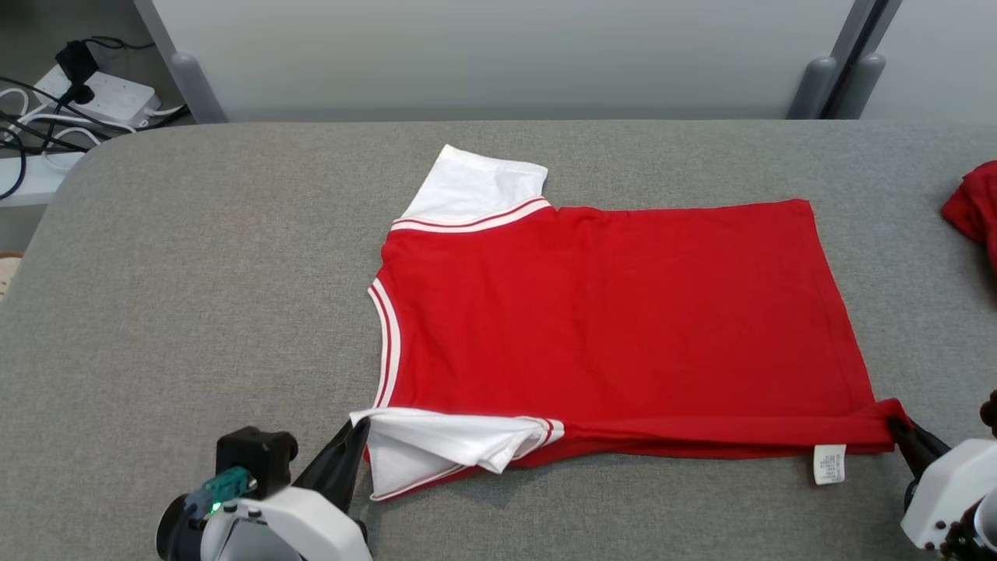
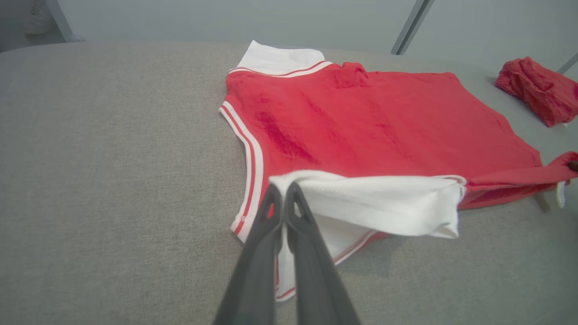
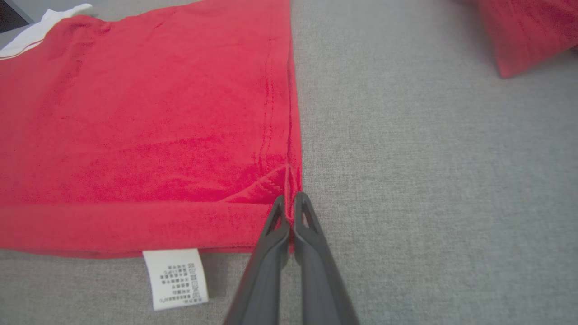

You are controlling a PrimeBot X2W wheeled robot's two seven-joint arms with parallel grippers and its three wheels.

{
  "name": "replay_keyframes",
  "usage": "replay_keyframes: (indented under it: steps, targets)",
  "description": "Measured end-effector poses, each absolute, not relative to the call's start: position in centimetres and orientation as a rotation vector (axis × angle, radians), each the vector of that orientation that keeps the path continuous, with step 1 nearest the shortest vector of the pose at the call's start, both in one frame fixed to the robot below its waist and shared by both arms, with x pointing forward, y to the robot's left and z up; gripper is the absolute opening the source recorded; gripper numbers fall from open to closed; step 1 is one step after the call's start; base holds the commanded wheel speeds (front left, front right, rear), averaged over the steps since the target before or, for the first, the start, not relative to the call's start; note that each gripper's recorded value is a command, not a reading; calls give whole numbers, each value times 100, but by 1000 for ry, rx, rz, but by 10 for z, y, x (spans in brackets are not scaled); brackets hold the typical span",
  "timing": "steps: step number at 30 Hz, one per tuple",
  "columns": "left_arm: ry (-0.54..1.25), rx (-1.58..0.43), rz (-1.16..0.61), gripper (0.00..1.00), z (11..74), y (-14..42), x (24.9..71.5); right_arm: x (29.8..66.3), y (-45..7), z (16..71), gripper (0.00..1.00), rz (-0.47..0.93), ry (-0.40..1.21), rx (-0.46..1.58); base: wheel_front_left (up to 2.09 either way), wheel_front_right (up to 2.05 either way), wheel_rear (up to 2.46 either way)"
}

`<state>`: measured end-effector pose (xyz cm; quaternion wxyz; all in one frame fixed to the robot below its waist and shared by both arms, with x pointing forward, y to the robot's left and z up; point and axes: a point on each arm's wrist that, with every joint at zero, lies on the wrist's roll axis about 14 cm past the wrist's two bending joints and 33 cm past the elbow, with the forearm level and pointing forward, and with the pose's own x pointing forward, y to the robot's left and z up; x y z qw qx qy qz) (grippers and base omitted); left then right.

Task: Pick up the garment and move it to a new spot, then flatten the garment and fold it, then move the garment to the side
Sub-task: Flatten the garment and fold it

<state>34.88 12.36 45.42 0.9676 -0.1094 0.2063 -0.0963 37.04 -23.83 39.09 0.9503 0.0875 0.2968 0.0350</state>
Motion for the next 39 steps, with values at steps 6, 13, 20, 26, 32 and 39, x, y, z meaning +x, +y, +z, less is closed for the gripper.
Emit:
replay_keyframes:
  steps: [6,13,20,26,32,39]
  targets:
    - [419,-226,-208,0,446,118,373,394,-233,381,0,89,637,142,0,0,0]
    - [388,-175,-212,0,440,120,403,427,-230,383,0,102,611,100,0,0,0]
    - [367,-116,-239,0,433,119,424,445,-227,377,0,108,603,67,0,0,0]
    - [388,-71,-259,0,418,115,435,457,-223,372,0,115,595,44,0,0,0]
    - [411,-43,-284,0,406,110,445,466,-223,369,0,113,584,23,0,0,0]
    - [408,-42,-282,100,401,104,454,474,-222,375,100,104,528,22,0,0,0]
